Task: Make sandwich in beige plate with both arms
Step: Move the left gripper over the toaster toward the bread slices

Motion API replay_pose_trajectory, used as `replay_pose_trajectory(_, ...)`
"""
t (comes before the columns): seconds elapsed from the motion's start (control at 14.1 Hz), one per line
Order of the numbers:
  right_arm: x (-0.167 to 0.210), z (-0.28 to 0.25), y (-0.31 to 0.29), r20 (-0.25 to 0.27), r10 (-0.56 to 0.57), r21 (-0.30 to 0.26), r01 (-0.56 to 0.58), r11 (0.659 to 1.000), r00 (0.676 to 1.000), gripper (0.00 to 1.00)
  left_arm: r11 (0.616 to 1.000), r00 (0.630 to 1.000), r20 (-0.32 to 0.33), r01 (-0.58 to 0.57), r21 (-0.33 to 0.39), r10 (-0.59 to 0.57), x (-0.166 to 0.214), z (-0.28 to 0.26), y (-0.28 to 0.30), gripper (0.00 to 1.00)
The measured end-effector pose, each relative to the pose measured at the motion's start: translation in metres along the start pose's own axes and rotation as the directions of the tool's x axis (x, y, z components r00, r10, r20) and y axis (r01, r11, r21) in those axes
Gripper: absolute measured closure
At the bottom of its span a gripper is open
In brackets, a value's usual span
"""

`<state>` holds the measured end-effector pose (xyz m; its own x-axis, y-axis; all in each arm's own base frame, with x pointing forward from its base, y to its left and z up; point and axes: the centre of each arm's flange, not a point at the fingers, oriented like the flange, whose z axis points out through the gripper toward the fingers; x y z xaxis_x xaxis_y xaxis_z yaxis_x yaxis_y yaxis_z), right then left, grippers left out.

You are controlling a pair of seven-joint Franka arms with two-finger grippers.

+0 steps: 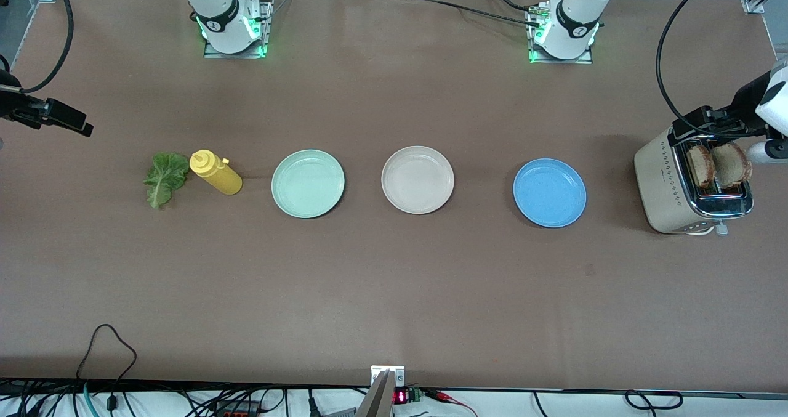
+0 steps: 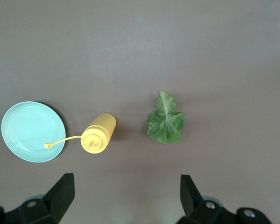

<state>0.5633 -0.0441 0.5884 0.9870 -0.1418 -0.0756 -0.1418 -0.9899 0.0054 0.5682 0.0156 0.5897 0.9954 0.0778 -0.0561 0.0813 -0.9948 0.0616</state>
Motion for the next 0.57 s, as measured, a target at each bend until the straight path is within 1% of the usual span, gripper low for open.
replay_pose_trajectory(0.36, 0.0, 0.0, -0.003, -0.005, -0.006, 0.0, 0.006, 1.0, 1.0, 0.0, 1.0, 1.0, 0.004, -0.001, 0.002, 0.001, 0.0, 0.002, -0.001, 0.0)
replay_pose_trajectory(0.57, 0.001, -0.002, -0.011, -0.017, -0.02, 0.0, 0.02, 1.0, 1.0, 0.0, 1.0, 1.0, 0.006, 0.009, 0.002, -0.009, 0.0, 0.003, 0.0, 0.0)
